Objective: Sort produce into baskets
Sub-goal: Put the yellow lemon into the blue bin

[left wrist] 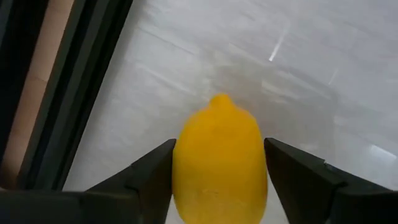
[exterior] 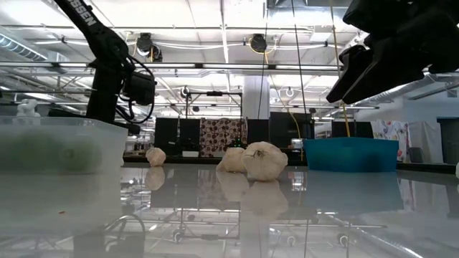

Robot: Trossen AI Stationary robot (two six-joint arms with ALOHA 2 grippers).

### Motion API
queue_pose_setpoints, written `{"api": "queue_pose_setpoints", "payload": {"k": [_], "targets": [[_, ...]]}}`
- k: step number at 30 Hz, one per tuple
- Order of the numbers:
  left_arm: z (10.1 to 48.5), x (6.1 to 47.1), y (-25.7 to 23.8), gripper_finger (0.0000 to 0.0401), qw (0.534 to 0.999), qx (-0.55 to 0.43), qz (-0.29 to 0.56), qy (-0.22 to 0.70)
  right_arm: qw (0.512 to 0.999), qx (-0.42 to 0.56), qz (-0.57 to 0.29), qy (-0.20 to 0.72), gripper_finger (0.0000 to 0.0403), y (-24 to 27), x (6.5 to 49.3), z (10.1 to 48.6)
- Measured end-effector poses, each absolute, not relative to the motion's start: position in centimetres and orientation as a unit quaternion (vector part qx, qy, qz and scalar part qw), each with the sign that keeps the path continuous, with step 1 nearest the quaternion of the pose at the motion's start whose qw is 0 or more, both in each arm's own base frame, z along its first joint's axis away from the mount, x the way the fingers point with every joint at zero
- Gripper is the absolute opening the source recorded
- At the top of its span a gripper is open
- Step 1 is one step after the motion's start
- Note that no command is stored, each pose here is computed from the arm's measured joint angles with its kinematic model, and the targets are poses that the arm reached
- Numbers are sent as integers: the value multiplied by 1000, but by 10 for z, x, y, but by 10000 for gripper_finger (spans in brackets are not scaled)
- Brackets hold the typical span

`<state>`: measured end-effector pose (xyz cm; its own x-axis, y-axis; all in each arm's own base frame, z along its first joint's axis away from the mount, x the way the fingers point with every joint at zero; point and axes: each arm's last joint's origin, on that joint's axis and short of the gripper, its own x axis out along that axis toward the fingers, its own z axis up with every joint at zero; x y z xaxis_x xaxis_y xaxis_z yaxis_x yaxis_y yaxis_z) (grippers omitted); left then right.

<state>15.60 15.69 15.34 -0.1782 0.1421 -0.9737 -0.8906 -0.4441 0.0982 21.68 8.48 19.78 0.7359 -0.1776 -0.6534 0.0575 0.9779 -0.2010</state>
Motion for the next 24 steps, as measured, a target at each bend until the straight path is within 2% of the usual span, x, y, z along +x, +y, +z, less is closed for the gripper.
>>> {"api": "queue_pose_setpoints", "payload": {"k": [8,10,13,17,21,24], "targets": [[153,157,157,166,394,-515,662,376,929,-70,-64,358,270,85,217,198],[154,158,157,159,398,-519,653,381,929,-60,-59,360,270,86,217,198],[165,164,163,163,432,-513,631,389,929,-59,-58,360,270,86,217,198],[193,186,172,177,521,-493,582,383,929,-45,-50,363,270,87,216,197],[223,225,173,179,662,-451,484,352,930,1,-68,361,270,87,216,197],[243,259,165,179,774,-403,399,281,927,49,-85,362,270,87,216,197]]}}
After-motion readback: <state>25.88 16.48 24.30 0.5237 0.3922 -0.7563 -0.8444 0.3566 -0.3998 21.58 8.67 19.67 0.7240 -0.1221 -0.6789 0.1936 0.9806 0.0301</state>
